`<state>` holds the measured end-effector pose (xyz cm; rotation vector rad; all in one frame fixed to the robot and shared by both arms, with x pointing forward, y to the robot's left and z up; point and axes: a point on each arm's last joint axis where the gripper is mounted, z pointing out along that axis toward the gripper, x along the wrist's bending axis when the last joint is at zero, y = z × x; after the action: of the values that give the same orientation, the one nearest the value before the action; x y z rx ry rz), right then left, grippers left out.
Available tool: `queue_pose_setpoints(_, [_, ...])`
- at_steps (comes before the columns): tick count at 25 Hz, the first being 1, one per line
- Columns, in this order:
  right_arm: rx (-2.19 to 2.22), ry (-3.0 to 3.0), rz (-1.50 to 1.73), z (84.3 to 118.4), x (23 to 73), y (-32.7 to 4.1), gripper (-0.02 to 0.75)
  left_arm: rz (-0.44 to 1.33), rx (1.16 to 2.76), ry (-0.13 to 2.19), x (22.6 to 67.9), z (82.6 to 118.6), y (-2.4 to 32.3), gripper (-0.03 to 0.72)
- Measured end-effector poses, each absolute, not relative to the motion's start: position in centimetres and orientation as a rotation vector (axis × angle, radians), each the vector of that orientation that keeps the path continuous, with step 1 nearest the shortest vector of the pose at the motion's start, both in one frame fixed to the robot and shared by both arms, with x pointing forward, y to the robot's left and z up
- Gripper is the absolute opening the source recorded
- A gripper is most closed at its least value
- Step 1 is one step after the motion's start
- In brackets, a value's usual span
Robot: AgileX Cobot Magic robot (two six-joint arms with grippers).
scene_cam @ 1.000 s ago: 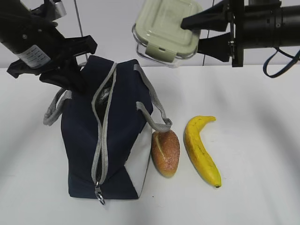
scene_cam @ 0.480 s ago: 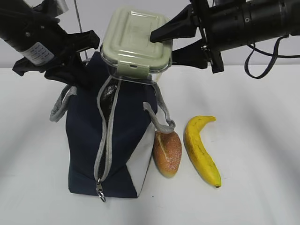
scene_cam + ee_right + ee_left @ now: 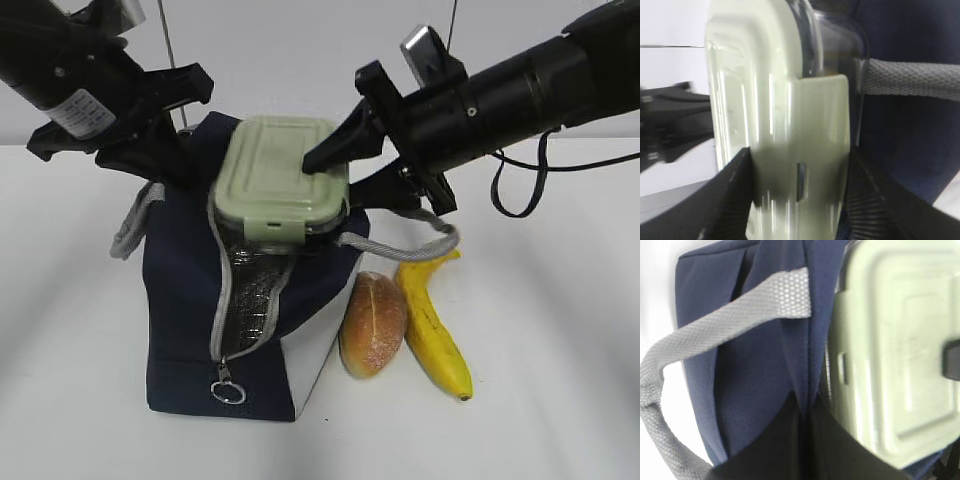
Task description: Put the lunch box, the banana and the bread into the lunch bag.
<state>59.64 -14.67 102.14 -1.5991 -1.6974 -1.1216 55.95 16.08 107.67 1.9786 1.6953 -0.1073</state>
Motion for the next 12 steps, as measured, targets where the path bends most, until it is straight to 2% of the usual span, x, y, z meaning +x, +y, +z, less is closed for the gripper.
queue_pose_setpoints(7, [-1.661,-1.744,-1.016,100.7,59.7,-14.8,0.39,-0.104,1.975,1.693,56.0,107.7,16.0,-0.003])
queue_pose_setpoints(12, [-1.653,-1.772,-0.986,100.0,59.7,-13.0,0.39,-0.102,1.972,1.692,56.0,107.7,16.0,-0.003])
